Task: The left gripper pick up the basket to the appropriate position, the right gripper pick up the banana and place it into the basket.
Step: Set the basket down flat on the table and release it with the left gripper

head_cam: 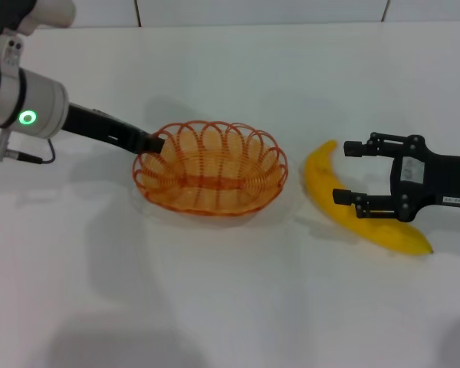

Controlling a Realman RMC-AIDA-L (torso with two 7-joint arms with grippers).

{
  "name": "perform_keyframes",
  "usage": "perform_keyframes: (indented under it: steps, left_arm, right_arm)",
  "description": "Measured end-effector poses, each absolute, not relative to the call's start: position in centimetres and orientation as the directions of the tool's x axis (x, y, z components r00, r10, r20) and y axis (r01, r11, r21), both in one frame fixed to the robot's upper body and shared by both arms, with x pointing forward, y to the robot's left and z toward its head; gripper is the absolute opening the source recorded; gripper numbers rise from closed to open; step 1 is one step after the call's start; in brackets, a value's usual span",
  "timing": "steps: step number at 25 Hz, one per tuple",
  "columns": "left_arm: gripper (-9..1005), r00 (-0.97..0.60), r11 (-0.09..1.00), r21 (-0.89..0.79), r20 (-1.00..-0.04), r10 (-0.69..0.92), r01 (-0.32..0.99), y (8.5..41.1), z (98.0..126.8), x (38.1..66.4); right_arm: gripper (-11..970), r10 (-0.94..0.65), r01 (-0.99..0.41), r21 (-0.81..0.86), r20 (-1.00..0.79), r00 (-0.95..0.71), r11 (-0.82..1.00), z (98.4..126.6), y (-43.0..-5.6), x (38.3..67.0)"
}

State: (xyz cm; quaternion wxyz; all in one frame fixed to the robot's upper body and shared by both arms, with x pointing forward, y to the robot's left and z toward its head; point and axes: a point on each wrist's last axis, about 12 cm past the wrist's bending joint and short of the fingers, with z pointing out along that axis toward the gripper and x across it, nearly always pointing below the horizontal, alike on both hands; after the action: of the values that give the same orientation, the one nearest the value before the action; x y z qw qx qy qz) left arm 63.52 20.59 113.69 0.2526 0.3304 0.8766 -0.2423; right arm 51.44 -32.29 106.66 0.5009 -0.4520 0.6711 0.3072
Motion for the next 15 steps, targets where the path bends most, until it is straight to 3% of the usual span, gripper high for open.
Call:
perform_keyframes:
  steps: [15]
  left_arm:
    - [64, -0.686, 0.692, -0.247, -0.551, 0.475, 0.678, 18.9, 112.3, 64.5]
  right_arm:
    - [787, -0.300, -0.916, -0.047, -0.951, -0.081, 0.397, 106.8, -32.1, 51.7]
